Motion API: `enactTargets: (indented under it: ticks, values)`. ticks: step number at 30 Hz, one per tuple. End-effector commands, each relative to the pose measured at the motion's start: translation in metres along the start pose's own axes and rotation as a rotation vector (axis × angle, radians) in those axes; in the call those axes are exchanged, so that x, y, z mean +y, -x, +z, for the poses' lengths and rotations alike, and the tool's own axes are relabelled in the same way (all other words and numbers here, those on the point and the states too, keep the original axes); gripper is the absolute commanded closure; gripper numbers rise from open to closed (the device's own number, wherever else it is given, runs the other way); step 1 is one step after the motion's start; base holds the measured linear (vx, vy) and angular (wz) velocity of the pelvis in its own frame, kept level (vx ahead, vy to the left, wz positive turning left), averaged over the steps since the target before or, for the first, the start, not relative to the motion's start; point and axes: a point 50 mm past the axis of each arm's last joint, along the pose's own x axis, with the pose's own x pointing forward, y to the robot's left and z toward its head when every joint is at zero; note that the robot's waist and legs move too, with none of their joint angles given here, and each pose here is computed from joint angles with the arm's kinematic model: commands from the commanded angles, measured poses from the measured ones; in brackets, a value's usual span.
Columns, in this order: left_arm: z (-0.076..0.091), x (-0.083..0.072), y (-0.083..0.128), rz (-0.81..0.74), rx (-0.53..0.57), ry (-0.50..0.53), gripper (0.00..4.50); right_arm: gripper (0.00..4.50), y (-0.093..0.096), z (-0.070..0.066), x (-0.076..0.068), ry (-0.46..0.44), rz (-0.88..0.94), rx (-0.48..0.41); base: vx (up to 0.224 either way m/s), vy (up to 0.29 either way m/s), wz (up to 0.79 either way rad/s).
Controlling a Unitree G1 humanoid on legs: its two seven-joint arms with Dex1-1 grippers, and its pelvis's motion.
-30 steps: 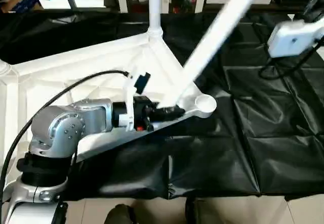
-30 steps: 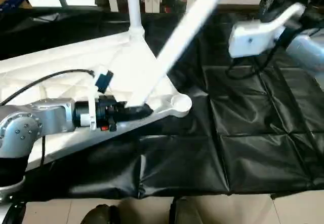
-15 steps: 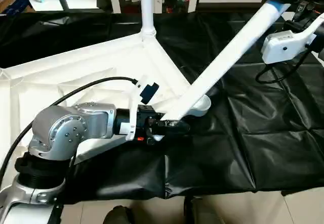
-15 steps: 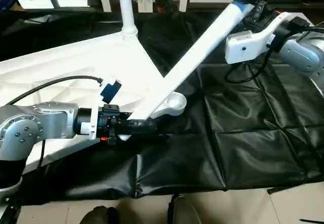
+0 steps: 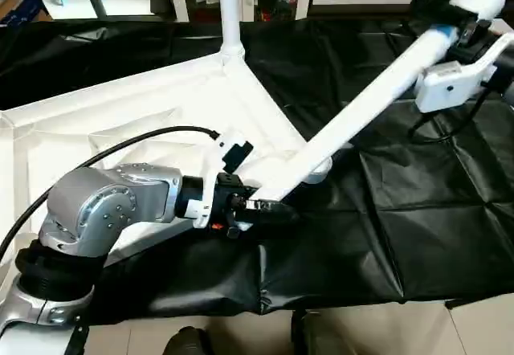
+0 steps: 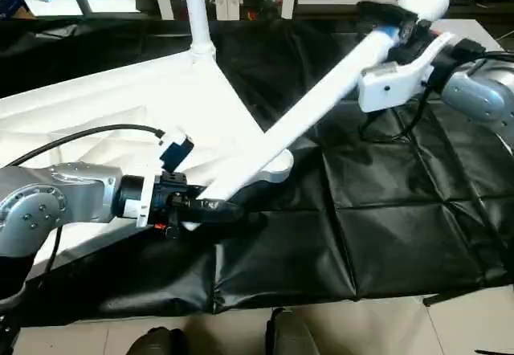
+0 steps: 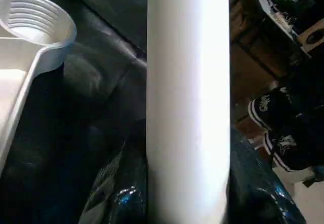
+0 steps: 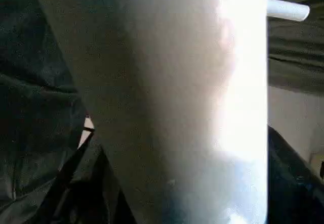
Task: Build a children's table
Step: Insert table leg to table base
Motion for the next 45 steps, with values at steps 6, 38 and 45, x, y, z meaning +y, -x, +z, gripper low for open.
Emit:
enactTargets:
  ticks: [6, 38, 45]
  values:
    - [0.016, -0.005, 0.000, -0.014, -0.044, -0.115, 3.12, 2.10, 0.001, 0.002, 0.008, -0.020, 0.049, -0.020, 0.000, 0.000, 0.00]
    - [0.081, 0.025, 0.038, 0.206, -0.537, -0.287, 1.57, 2.52, 0.014, -0.004, 0.034, -0.222, 0.177, 0.040, 0.000, 0.000, 0.00]
    - [0.118, 0.036, 0.076, 0.326, -0.868, -0.261, 1.57, 2.57, 0.028, -0.018, 0.057, -0.400, 0.245, 0.182, 0.000, 0.000, 0.00]
